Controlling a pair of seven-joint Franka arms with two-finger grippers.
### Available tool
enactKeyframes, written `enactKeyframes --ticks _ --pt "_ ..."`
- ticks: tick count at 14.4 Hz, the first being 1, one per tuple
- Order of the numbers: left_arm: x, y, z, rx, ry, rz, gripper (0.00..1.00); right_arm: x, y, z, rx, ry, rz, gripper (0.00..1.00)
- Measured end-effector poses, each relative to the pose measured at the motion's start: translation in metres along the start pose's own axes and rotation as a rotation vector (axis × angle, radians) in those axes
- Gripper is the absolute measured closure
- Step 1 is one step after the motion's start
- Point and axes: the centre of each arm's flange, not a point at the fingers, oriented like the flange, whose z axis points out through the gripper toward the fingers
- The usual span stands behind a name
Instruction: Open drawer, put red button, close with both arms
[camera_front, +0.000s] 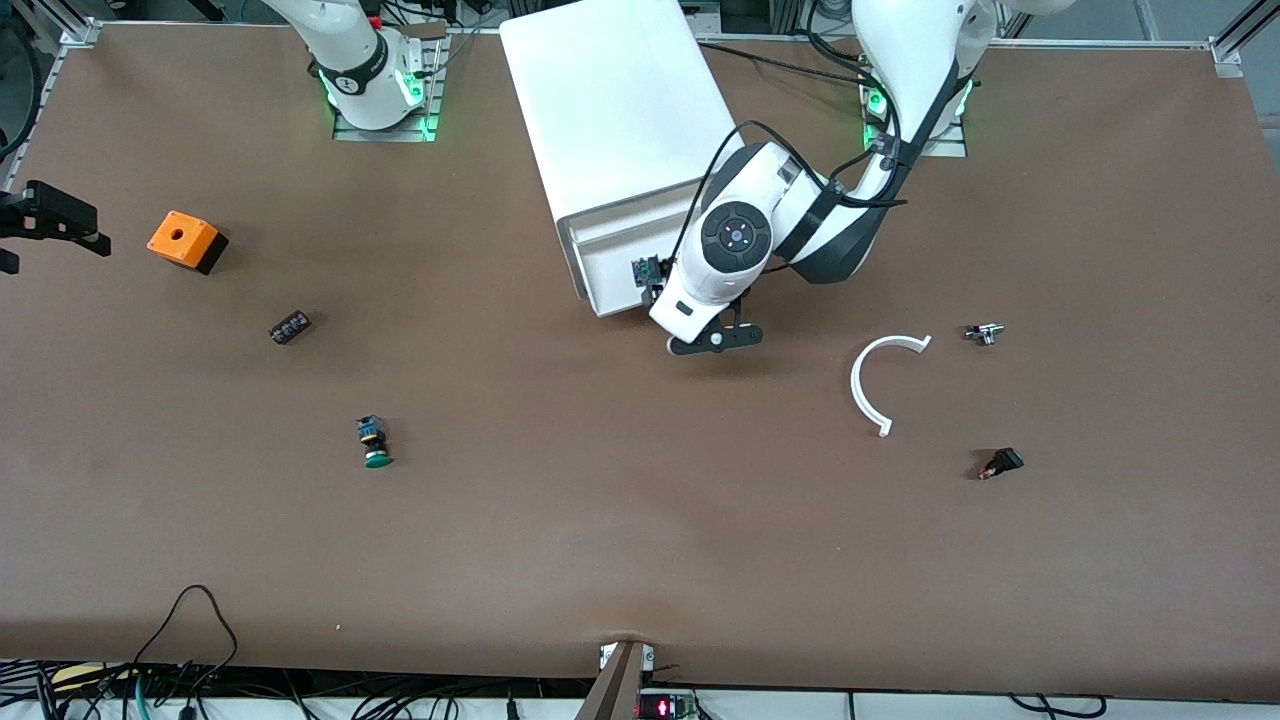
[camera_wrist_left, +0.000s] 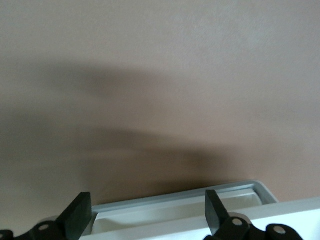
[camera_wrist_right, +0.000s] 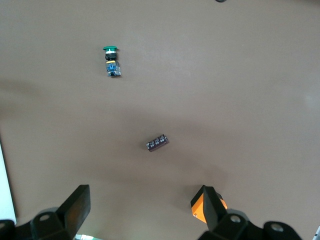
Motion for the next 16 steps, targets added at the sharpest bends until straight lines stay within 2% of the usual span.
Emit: enactKeyframes --ticks 8,13,16 --pt "-0.033 0.017 0.008 0.038 -0.059 0.059 0.0 -0.001 -0.001 -0.001 -0.005 -0.009 -0.007 0.0" --pt "-0.047 0.023 0.014 0.059 -0.091 0.081 0.0 -0.004 -0.006 0.001 0.0 -0.033 -0.017 0.0" --pt "-0.056 0.027 0.017 0.073 -0.111 0.097 0.0 -0.002 -0.003 0.008 -0.011 0.0 -0.017 0.0"
